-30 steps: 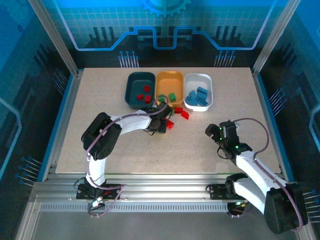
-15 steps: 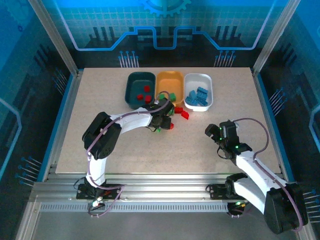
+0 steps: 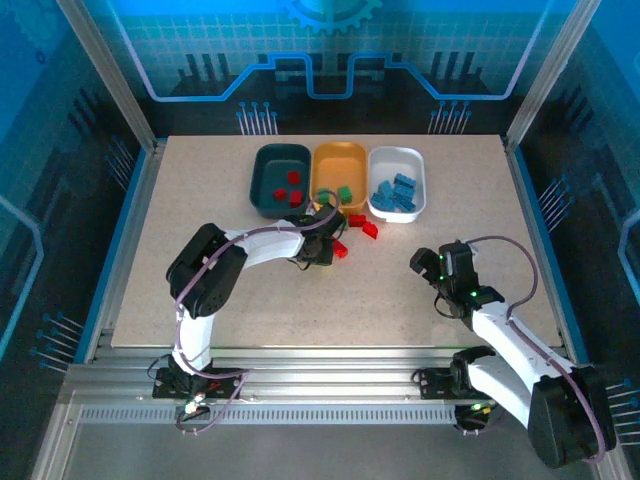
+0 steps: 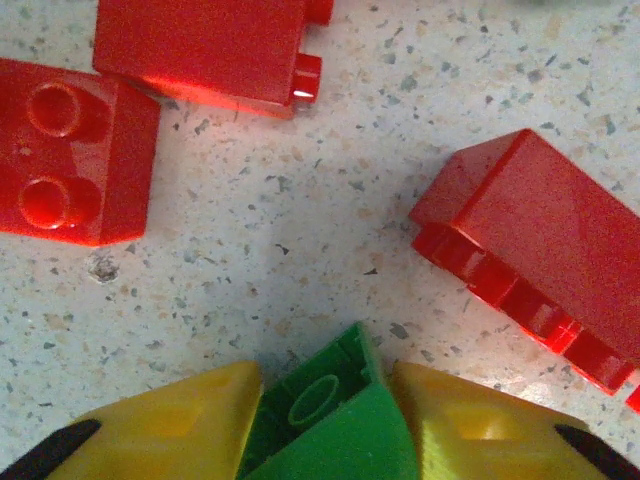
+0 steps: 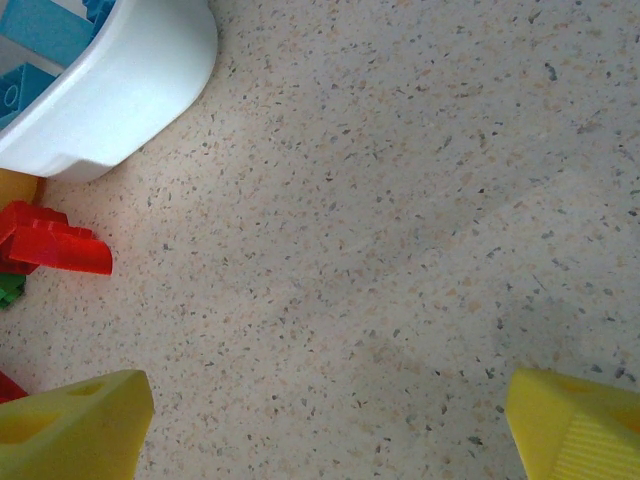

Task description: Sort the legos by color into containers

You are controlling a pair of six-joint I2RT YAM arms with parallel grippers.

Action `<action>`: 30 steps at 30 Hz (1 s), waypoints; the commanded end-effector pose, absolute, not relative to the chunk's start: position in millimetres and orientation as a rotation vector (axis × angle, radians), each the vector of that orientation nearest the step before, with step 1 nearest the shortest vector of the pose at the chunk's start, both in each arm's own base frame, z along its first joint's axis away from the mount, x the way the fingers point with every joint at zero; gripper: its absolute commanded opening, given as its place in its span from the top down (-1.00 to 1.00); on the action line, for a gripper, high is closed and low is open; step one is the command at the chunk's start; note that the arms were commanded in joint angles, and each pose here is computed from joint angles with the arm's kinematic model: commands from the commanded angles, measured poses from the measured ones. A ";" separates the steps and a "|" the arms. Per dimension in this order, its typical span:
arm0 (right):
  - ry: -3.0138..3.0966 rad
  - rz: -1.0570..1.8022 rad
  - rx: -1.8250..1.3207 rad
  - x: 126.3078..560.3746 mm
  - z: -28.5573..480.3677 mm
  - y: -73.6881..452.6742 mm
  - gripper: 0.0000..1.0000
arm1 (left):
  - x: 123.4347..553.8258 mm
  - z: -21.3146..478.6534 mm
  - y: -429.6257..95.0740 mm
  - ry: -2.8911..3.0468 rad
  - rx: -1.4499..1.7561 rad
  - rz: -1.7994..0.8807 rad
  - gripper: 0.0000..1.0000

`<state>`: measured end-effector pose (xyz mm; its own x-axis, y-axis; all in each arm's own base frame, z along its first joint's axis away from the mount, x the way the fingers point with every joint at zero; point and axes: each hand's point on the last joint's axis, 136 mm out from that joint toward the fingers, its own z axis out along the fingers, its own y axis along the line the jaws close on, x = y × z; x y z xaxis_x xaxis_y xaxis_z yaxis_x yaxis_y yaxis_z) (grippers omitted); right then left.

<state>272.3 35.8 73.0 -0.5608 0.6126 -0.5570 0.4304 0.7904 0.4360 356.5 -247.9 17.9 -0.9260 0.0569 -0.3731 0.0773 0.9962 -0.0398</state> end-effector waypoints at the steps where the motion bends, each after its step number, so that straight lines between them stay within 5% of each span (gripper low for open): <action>1: 2.226 0.334 0.761 277.5 82.3 35.0 -0.85 | 357.1 23.1 -245.4 2.737 0.110 -0.065 0.33; 17: 2.218 0.270 0.737 278.3 85.1 31.6 -0.82 | 399.7 159.7 -223.9 2.549 0.020 -0.289 0.44; 30: 2.222 0.235 0.705 279.5 85.1 33.1 -0.82 | 522.0 140.0 -288.6 2.466 0.047 -0.358 0.56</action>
<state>273.0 31.5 74.1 -0.5545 0.5749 -0.6016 0.4296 0.8170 0.3847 511.8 -279.2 124.4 -0.8082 -0.0848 -0.5828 0.0789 0.9650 -0.2499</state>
